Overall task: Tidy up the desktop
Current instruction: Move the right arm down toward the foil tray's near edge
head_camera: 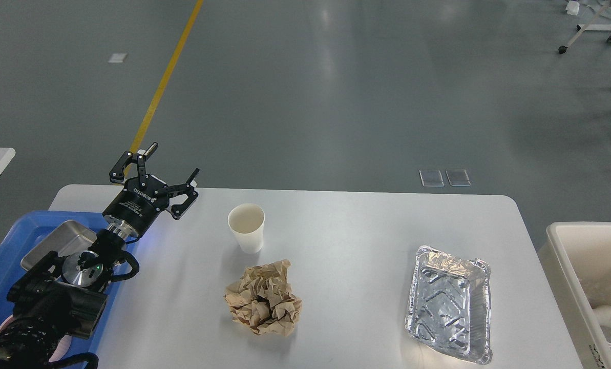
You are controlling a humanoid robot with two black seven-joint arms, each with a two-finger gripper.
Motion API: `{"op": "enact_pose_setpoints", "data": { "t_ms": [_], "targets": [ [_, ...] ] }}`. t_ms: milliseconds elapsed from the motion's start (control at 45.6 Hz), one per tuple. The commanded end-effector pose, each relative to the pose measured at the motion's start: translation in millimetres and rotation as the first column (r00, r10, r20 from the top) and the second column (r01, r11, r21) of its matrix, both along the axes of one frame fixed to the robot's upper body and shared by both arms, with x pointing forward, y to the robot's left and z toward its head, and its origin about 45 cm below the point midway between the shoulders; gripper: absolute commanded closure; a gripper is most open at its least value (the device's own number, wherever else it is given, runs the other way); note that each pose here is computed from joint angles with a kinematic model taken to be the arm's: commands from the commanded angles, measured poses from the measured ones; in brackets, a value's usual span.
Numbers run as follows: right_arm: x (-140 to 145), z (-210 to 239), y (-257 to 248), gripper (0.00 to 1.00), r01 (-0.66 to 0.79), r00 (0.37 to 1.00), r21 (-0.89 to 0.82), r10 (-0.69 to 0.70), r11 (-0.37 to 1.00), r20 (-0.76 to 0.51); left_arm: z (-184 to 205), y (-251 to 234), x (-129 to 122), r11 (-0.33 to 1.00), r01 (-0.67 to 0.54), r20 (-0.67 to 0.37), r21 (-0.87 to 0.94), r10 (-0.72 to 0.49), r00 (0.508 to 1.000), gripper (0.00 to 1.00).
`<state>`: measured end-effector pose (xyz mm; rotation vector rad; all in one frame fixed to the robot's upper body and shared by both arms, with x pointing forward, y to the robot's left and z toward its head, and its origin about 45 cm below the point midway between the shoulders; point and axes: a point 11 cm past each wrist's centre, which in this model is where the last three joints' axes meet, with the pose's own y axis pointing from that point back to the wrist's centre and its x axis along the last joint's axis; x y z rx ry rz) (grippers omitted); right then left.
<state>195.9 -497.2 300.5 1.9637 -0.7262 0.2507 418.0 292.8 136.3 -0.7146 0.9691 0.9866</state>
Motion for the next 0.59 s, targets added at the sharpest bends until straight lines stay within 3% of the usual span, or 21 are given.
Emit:
{"op": "enact_pose_setpoints", "data": {
  "t_ms": [0, 307, 570],
  "targets": [
    [-19.0, 10.6, -17.8, 0.0, 0.067, 0.998, -0.04, -0.068, 0.997, -0.004, 1.4, 9.0, -0.2, 1.0, 0.001, -0.002, 0.03, -0.001, 1.0, 0.03],
    [-39.5, 9.8, -8.5, 0.0, 0.069, 0.996, -0.019, -0.07, 0.997, -0.047, -0.8, 7.2, -1.6, 0.999, 0.016, -0.009, 0.046, -0.015, 1.0, 0.03],
    [-64.0, -14.8, 7.0, 0.0, 0.075, 0.963, 0.084, -0.05, 0.994, -0.266, 1.4, 8.0, -0.1, 0.999, 0.016, -0.005, 0.049, -0.016, 1.0, 0.03]
  ]
}}
